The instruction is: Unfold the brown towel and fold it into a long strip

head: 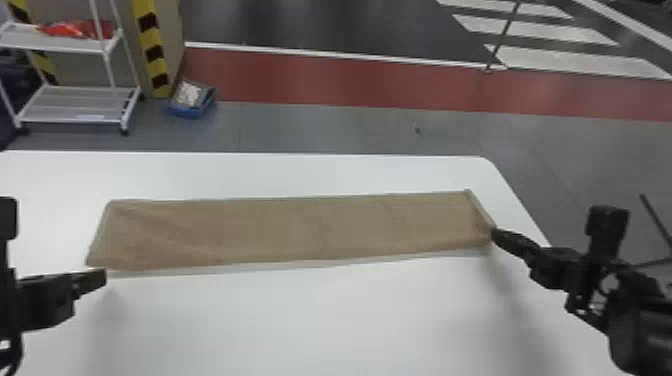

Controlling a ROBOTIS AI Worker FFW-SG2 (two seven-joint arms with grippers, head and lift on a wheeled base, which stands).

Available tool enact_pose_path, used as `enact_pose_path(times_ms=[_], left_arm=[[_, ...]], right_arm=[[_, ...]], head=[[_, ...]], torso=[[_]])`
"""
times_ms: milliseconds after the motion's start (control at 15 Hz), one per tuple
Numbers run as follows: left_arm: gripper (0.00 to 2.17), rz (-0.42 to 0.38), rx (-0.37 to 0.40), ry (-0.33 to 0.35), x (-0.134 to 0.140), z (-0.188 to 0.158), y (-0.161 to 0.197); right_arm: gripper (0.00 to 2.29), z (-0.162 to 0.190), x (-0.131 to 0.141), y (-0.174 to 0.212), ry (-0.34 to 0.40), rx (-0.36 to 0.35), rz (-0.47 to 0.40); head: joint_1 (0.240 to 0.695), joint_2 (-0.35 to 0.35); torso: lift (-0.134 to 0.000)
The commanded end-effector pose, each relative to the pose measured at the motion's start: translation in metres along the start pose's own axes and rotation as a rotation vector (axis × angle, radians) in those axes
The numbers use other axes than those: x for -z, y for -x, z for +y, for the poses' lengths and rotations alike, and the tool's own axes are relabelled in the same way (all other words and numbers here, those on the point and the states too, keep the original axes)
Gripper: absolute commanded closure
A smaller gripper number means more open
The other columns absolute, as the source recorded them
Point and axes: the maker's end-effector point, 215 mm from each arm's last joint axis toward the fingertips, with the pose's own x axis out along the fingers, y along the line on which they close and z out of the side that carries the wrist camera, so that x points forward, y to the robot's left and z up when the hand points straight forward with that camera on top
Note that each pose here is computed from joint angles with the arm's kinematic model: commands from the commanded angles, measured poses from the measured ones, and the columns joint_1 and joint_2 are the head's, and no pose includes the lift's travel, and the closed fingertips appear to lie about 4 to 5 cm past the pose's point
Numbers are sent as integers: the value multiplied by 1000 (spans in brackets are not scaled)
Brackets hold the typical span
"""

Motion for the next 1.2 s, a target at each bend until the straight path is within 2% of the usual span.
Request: enact_pose_path(times_ms=[0, 133, 200, 267, 333, 667, 733, 933, 1000, 1067, 1133], left_arm=[[1986, -9, 6, 6, -1, -1, 5], [1393, -159, -31, -14, -37, 0, 4], [1322, -181, -31, -19, -41, -1, 2], [805, -212, -28, -20, -48, -2, -3], [751, -205, -34, -25, -46, 1, -8], [755, -138, -69, -34, -25, 17, -33], [788, -132, -52, -34, -24, 14, -33], [1916, -116, -33, -30, -20, 11, -30], [1932, -91, -5, -20, -14, 7, -28], [2064, -77, 39, -1, -12, 0, -24], [2064, -61, 66, 16, -9, -3, -20]], right_arm=[[1693, -2, -2, 6, -12, -3, -14], [1693, -5, -2, 7, -13, 2, -14], [1693, -5, -1, 7, -13, 3, -12], [1693, -5, -1, 8, -15, 4, -13], [1693, -6, -2, 8, -13, 4, -13], [1693, -5, -2, 7, -14, 4, -15], [1693, -5, -1, 7, -17, 3, -14], [1693, -3, -3, 4, -18, 2, -15], [1693, -4, -5, 3, -19, 2, -17], [1690, -4, -5, 3, -20, 3, -18], [1690, -6, -5, 4, -22, 5, -20]], head=[[695, -187], [695, -189], [695, -187], [695, -185], [695, -185], [695, -179], [695, -176], [695, -175], [695, -175], [695, -178], [695, -181]], torso=[[-123], [-123], [-123], [-123], [-123], [-123], [-123], [-123], [-123], [-123], [-123]])
